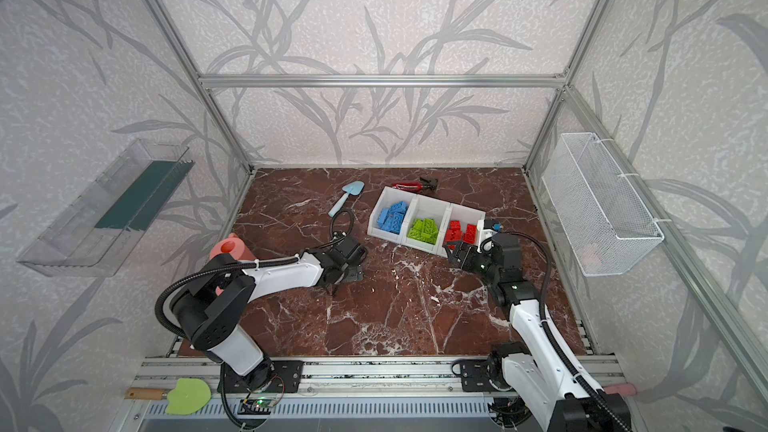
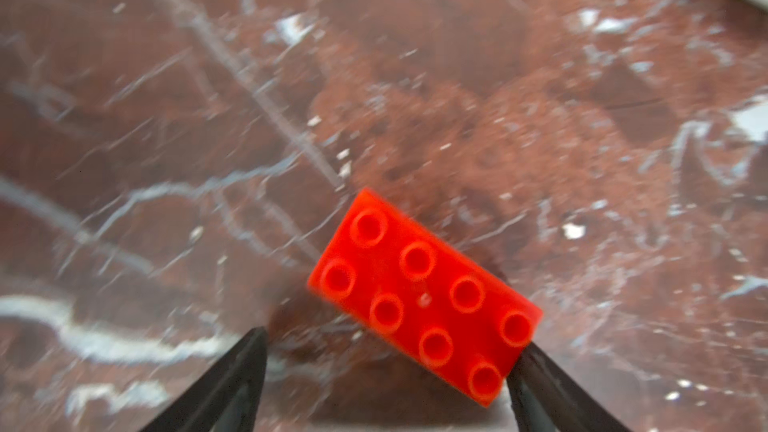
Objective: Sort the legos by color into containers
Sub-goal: 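Carry the flat red brick with the left gripper over the red compartment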
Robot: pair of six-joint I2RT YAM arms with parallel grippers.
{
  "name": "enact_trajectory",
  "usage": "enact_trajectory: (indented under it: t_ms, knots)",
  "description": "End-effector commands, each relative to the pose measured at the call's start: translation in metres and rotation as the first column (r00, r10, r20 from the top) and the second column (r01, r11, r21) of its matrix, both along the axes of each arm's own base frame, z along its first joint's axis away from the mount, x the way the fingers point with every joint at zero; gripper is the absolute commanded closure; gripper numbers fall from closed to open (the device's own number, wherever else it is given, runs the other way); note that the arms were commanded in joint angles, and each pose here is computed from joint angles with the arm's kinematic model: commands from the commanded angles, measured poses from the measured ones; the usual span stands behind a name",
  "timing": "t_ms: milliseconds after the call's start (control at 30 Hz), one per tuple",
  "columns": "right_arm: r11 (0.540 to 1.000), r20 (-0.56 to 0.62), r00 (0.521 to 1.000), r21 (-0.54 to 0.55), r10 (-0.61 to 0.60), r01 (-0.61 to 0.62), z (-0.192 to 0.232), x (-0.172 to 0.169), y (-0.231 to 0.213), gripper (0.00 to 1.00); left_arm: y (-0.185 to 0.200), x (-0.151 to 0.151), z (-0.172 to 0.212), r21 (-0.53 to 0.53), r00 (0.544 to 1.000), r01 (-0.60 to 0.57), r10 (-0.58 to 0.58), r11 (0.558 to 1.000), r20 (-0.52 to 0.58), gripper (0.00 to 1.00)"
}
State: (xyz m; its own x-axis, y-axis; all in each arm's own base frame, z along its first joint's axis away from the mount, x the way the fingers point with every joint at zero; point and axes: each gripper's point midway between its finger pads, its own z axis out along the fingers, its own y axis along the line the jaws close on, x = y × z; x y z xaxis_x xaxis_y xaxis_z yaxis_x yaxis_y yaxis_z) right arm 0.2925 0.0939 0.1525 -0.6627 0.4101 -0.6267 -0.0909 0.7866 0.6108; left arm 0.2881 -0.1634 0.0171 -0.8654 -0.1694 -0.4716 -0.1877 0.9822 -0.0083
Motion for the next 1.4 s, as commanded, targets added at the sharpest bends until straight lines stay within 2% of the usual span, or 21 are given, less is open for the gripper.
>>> enact_trajectory:
  t_ms: [0,133,333,533,733,933,1167,1267,1367]
  knots:
    - [1.000,0.019,1.000,0.020,0.016,-0.017,0.004,-0.001,0.004,0.14,0.031,-0.024,-0.006,0.068,0.994,-0.099,0.101,0.993,-0.037,0.11]
    - [1.000,0.022,1.000,0.020,0.017,-0.017,0.005,-0.002,0.004,0.14,0.034,-0.030,-0.006,0.035,0.991,-0.129,0.130,0.991,-0.031,0.13]
    - [1.000,0.025,1.000,0.021,0.017,-0.017,0.006,-0.002,0.004,0.14,0.018,-0.026,-0.012,-0.024,0.993,-0.107,0.106,0.994,-0.054,0.18]
    - [1.000,0.027,1.000,0.021,0.016,-0.017,0.007,-0.003,0.004,0.14,0.004,-0.010,-0.012,-0.045,0.995,-0.092,0.090,0.995,-0.044,0.24]
    - [1.000,0.030,0.999,0.022,0.016,-0.017,0.006,-0.003,0.004,0.14,-0.020,0.010,-0.012,-0.085,0.998,-0.057,0.054,0.995,-0.039,0.24]
    - [0.999,0.032,0.999,0.026,0.020,-0.021,0.007,-0.003,0.005,0.14,-0.023,0.025,-0.020,-0.049,0.997,-0.055,0.052,0.997,-0.051,0.25]
    - [0.999,0.032,0.999,0.030,0.021,-0.022,0.007,-0.003,0.005,0.14,-0.018,0.032,-0.024,-0.022,0.997,-0.057,0.055,0.998,-0.060,0.42]
    - [0.999,0.032,0.999,0.032,0.020,-0.021,0.007,-0.003,0.006,0.14,-0.013,0.031,-0.024,0.008,0.997,-0.054,0.055,0.999,-0.059,0.46]
    - [0.999,0.032,0.999,0.034,0.020,-0.021,0.006,-0.002,0.006,0.14,-0.009,0.030,-0.024,0.031,0.997,-0.048,0.050,0.998,-0.058,0.56]
